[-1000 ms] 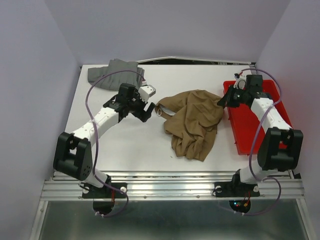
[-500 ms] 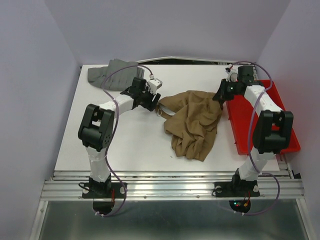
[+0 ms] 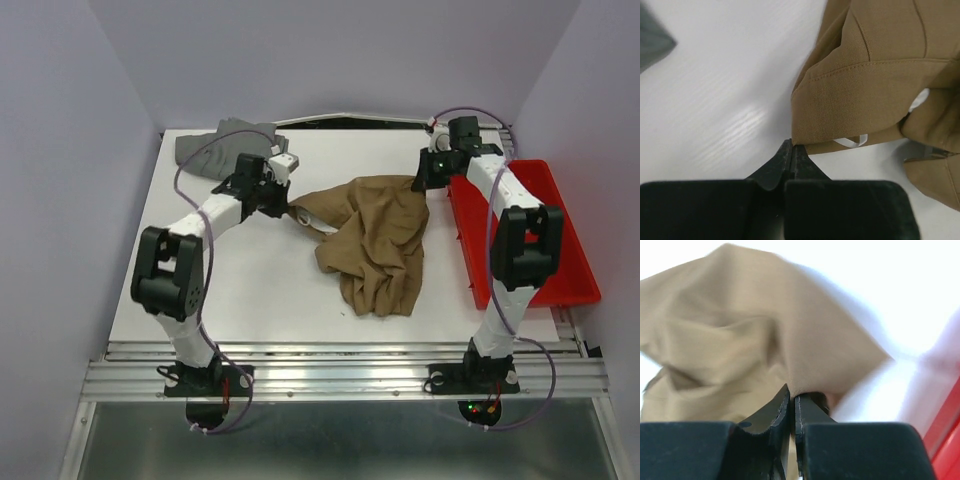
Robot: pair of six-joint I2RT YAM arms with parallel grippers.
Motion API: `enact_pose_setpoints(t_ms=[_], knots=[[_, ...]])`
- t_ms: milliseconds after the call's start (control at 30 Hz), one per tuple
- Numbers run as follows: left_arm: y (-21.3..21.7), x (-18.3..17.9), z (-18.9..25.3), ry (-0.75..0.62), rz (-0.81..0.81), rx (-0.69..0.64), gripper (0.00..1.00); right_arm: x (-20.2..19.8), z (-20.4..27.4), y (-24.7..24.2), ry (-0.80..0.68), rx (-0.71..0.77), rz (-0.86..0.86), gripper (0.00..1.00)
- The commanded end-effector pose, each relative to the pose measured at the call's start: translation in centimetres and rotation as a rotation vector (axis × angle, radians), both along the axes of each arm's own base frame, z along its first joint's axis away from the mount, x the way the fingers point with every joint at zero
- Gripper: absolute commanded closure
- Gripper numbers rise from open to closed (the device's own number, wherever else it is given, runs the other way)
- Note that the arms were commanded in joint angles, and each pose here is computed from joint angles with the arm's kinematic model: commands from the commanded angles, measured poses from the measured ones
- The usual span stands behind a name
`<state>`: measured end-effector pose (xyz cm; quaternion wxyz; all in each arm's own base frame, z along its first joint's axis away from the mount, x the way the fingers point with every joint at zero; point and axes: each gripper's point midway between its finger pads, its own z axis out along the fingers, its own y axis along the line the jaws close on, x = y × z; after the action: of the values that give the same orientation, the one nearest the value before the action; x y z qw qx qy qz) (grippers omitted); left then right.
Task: Fold and stack the skirts
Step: Move the skirt to the center of the board, then flatten the skirt out
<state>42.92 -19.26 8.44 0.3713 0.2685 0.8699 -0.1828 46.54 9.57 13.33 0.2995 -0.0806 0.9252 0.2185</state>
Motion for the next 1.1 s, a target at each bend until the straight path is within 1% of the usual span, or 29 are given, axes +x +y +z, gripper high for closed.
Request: enact_pose_setpoints(t_ms=[0, 33, 67, 100, 133, 167, 200, 233, 267, 300, 367, 400, 433, 467, 500, 533, 567, 600, 700, 733, 800, 833, 933, 967, 1033, 1067], knots=[[3.9, -3.7, 9.4, -0.126, 0.023, -0.050, 1.00, 3.5, 1.4, -0.5, -0.082, -0.086, -0.009, 0.89], [4.3, -4.7, 9.9, -0.124, 0.024, -0.044, 1.00, 4.6, 2.7, -0.5, -0.119, -0.088, -0.010, 0.86], [4.6, -6.6, 11.1, -0.130, 0.014, -0.048, 1.00, 4.9, 2.0, 0.0, -0.099, -0.098, -0.002, 0.65], [4.6, -7.5, 11.5, -0.129, 0.003, -0.054, 1.00, 5.4, 2.2, -0.3, -0.106, -0.118, 0.000, 0.50], [4.5, -8.4, 11.9, -0.123, -0.004, -0.064, 1.00, 5.7, 2.7, 0.1, -0.109, -0.125, 0.012, 0.38], [4.5, -9.7, 12.3, -0.109, -0.009, -0.071, 1.00, 6.0, 4.2, 0.1, -0.127, -0.126, 0.016, 0.24], [4.4, -10.2, 12.3, -0.092, -0.013, -0.073, 1.00, 6.0, 5.4, 0.2, -0.156, -0.127, 0.030, 0.19], [4.2, -10.9, 12.2, -0.059, -0.017, -0.079, 1.00, 5.9, 6.5, 0.3, -0.183, -0.126, 0.036, 0.18], [4.2, -11.2, 12.2, -0.049, -0.014, -0.086, 1.00, 5.4, 7.5, 0.4, -0.198, -0.122, 0.049, 0.18], [4.1, -11.2, 12.1, -0.038, -0.011, -0.092, 1.00, 4.5, 9.9, 1.4, -0.235, -0.092, 0.084, 0.18], [3.8, -11.3, 12.3, -0.023, -0.011, -0.113, 1.00, 2.4, 12.1, 2.4, -0.243, -0.032, 0.130, 0.20], [3.6, -11.2, 12.2, -0.014, -0.014, -0.120, 1.00, 0.7, 11.6, 3.6, -0.215, 0.000, 0.170, 0.22], [3.3, -11.2, 12.3, -0.005, -0.019, -0.132, 1.00, -1.8, 14.2, 5.2, -0.247, 0.072, 0.234, 0.23], [2.9, -11.0, 12.9, -0.004, -0.030, -0.149, 1.00, -3.3, 14.6, 6.6, -0.252, 0.112, 0.278, 0.26], [2.7, -10.8, 12.7, 0.019, -0.022, -0.161, 1.00, -7.0, 14.3, 9.4, -0.225, 0.172, 0.377, 0.28], [2.6, -10.6, 12.7, 0.028, -0.020, -0.168, 1.00, -8.9, 13.7, 11.1, -0.205, 0.185, 0.427, 0.31], [2.5, -10.4, 12.5, 0.045, -0.015, -0.169, 1.00, -11.6, 12.9, 14.7, -0.196, 0.174, 0.518, 0.35], [2.8, -10.2, 11.9, 0.061, 0.006, -0.157, 1.00, -13.7, 10.9, 16.1, -0.156, 0.157, 0.558, 0.40], [3.6, -10.2, 11.0, 0.097, 0.041, -0.149, 1.00, -17.0, 7.4, 19.8, -0.114, 0.099, 0.639, 0.48], [4.6, -10.1, 10.4, 0.126, 0.077, -0.151, 1.00, -18.5, 5.5, 21.7, -0.121, 0.049, 0.681, 0.50], [5.9, -10.1, 9.4, 0.159, 0.122, -0.142, 1.00, -19.9, 4.1, 23.5, -0.145, -0.004, 0.727, 0.53], [7.2, -9.9, 8.9, 0.173, 0.168, -0.140, 1.00, -21.1, 3.5, 25.0, -0.169, -0.048, 0.750, 0.55], [9.7, -9.8, 6.7, 0.224, 0.252, -0.123, 1.00, -21.7, 2.3, 27.2, -0.223, -0.070, 0.766, 0.56], [10.5, -9.9, 5.9, 0.252, 0.273, -0.135, 1.00, -22.4, 2.2, 28.6, -0.255, -0.057, 0.798, 0.56], [11.0, -9.9, 4.3, 0.310, 0.286, -0.135, 1.00, -22.2, 1.1, 29.9, -0.280, -0.087, 0.805, 0.55], [11.5, -9.8, 3.4, 0.344, 0.298, -0.145, 1.00, -22.4, 1.5, 31.0, -0.295, -0.080, 0.812, 0.53]])
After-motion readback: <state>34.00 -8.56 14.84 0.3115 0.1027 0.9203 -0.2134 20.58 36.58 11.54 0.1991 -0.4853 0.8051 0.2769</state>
